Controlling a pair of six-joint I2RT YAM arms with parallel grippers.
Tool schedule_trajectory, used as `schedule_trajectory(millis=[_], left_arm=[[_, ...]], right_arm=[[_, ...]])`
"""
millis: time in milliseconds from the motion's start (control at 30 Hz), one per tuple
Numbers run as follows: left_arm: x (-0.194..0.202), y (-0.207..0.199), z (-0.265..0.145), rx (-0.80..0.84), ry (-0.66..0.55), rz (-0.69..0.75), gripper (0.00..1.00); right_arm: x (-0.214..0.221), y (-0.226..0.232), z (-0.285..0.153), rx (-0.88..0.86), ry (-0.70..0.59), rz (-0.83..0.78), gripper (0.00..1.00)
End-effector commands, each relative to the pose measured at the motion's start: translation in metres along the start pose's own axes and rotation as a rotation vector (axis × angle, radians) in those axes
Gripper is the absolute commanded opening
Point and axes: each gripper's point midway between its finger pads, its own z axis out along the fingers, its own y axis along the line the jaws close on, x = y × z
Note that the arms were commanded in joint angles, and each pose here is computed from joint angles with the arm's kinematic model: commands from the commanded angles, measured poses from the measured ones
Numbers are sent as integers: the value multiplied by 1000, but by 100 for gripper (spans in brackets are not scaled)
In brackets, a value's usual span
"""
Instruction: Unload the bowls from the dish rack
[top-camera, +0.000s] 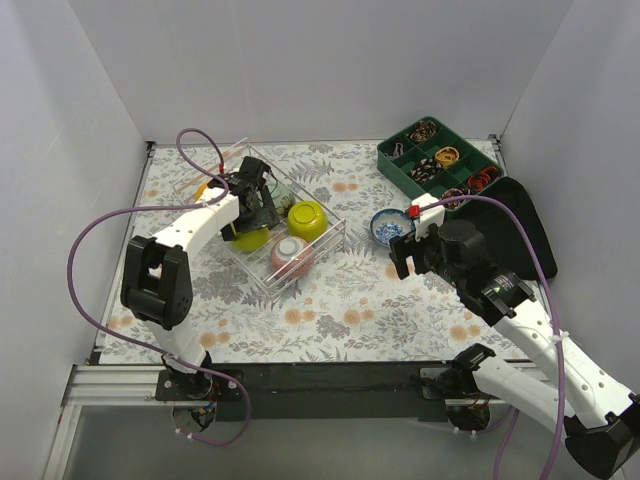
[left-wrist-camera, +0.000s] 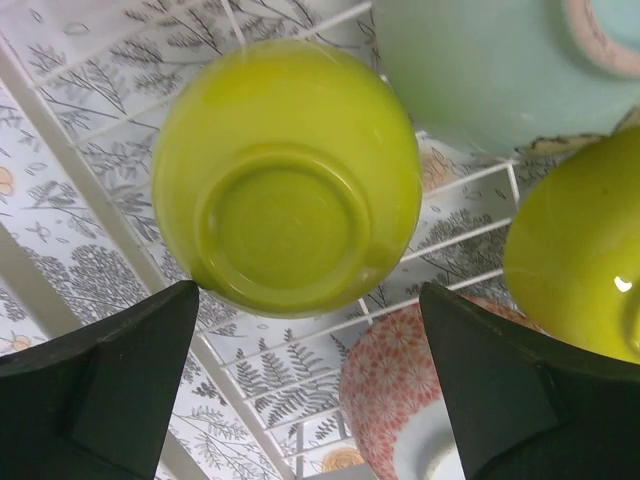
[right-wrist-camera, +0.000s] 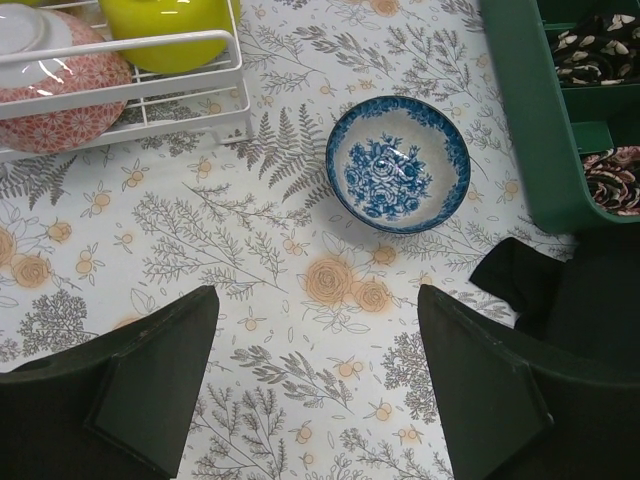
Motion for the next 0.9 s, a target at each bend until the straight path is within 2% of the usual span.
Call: schedule_trajectory(millis=[0, 300, 600, 767, 867], left_arm=[[-40, -1, 1, 4, -111, 13, 94], [-68, 32, 3, -162, -234, 135, 96], [-86, 50, 11, -286, -271, 184, 96], [-95, 36, -11, -248, -287, 188, 98], [-89, 23, -25, -250, -308, 247, 98]], right_arm=[[-9, -7, -1, 38, -48, 11, 89], [-2, -8, 0, 44, -30, 9, 89], [3, -7, 0, 34, -13, -11, 88], [3, -7, -2, 33, -19, -14, 88], [6, -6, -2, 30, -15, -14, 88]])
